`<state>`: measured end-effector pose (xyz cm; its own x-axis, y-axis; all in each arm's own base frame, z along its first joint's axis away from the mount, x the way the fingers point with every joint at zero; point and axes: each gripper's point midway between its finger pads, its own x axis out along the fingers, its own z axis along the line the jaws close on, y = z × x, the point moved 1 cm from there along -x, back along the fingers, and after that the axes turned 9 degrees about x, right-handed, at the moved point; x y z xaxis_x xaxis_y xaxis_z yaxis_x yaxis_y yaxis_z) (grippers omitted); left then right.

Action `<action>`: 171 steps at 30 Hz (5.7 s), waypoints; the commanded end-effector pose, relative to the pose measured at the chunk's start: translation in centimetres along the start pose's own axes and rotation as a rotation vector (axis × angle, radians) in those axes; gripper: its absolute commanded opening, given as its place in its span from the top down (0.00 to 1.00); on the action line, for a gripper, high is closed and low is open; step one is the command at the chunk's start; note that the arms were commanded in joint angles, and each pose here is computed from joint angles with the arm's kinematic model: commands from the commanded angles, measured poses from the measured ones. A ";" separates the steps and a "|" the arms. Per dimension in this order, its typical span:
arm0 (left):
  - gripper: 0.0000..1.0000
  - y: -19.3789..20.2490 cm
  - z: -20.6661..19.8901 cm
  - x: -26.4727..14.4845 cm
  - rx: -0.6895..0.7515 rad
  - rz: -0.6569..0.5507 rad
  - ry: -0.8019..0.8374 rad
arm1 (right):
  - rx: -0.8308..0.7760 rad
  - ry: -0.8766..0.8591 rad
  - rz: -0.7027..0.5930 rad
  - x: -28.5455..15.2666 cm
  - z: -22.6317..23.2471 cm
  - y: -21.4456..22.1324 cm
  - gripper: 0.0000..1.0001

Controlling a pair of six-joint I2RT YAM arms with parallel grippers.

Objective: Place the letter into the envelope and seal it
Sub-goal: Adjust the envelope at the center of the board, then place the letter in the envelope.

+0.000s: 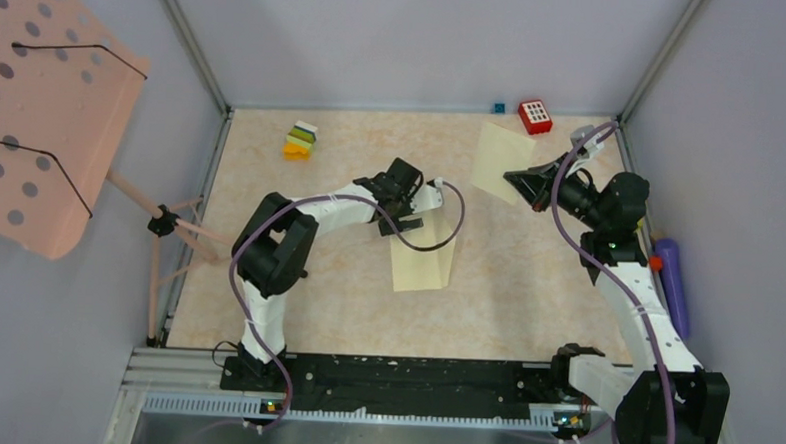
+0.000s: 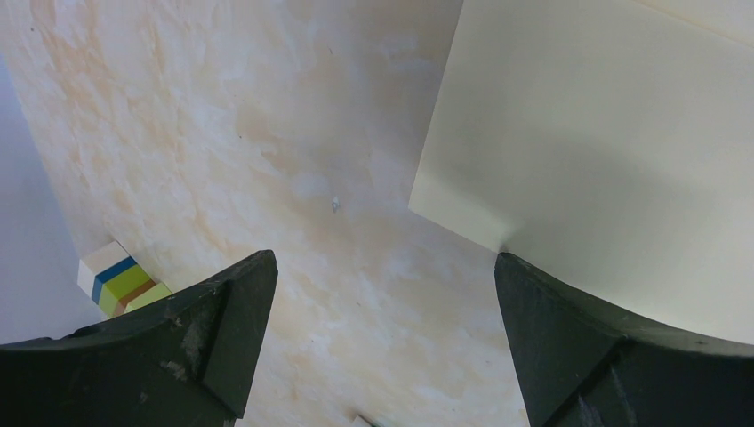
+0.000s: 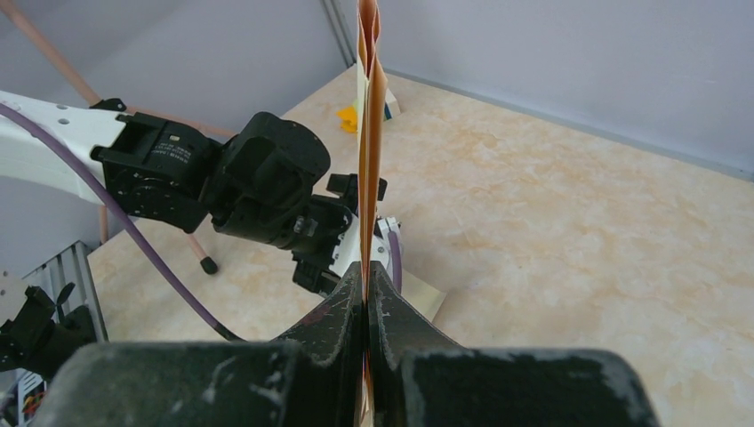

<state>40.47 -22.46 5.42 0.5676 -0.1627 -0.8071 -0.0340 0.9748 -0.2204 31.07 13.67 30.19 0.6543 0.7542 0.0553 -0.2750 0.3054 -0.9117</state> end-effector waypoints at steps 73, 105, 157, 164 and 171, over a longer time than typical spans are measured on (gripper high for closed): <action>0.02 -1.8 -6.1 -4.0 -1.257 -0.452 0.786 | 0.702 0.253 0.840 3.5 -4.7 23.0 1.00; 0.01 -0.2 -6.1 -3.4 -1.298 -0.427 0.763 | 0.738 0.312 0.914 0.7 -7.0 22.8 1.00; 0.32 -3.5 -8.6 -4.1 -1.253 -0.477 0.916 | 0.772 0.318 0.856 2.0 -8.1 23.8 1.00; 0.35 -3.2 -8.6 -3.8 -1.267 -0.475 0.918 | 0.774 0.279 0.866 2.9 -7.0 24.4 1.00; 0.45 -2.9 -8.6 -3.4 -1.293 -0.472 0.920 | 0.796 0.261 0.886 3.2 -6.6 25.5 1.00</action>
<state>31.24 -26.31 4.86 0.0823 -0.8759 -0.4754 -0.8969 0.1429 -0.4185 30.80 19.28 4.78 0.1291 0.7499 -0.6489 -0.9916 0.0932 -0.0896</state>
